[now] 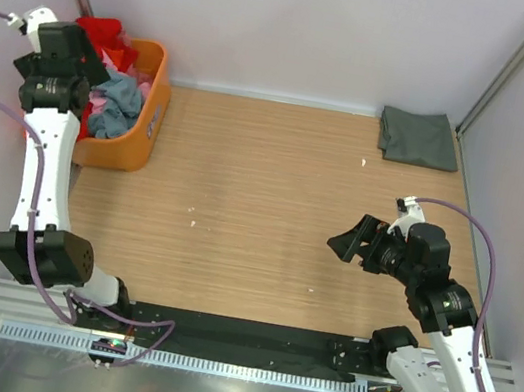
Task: Fold and stack the t-shirts
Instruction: Grab the tshirt from the pile
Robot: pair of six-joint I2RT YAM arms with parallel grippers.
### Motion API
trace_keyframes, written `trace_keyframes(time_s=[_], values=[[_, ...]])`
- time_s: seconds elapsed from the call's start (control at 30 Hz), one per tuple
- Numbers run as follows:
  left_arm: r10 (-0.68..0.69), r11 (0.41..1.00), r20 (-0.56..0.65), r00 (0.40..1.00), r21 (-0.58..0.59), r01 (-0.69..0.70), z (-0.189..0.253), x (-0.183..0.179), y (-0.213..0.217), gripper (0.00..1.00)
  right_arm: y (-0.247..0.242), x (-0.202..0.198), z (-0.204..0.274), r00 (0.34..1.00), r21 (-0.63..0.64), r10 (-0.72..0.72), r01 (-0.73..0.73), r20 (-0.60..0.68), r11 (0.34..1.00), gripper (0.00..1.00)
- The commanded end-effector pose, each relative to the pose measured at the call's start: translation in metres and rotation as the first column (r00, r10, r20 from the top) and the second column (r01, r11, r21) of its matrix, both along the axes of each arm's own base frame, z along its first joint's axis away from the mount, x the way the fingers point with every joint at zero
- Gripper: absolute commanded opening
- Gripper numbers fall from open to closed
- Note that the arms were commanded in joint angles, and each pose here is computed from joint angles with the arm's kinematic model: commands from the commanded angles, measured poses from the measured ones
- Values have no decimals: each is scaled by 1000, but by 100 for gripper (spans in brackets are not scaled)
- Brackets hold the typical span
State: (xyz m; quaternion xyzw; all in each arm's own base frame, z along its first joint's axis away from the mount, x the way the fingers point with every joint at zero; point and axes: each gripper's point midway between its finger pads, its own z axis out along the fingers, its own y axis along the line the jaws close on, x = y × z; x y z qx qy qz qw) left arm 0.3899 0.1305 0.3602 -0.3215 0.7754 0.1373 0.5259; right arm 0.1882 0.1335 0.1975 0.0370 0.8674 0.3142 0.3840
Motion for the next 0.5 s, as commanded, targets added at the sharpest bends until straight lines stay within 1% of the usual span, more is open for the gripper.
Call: trace_keyframes(time_s=[0.0,0.07,0.23,0.37,0.47], values=[[-41,986,24,999,-158,44,-22,1,-10,94,2,1,10,999,12,11,-12,43,1000,94],[-56,985,28,998,-161,60,-27,5,-12,93,4,1,11,998,16,24,-25,50,1000,95],[-44,990,-65,997,-137,35,-55,10,-3,91,5,-1,8,999,18,31,-32,36,999,96],[-79,984,-134,988,-170,56,-85,21,-5,89,4,1,7,999,14,17,-18,32,1000,96],[-104,979,-159,982,-191,72,-101,27,-10,87,3,1,6,999,11,18,-18,27,1000,96]])
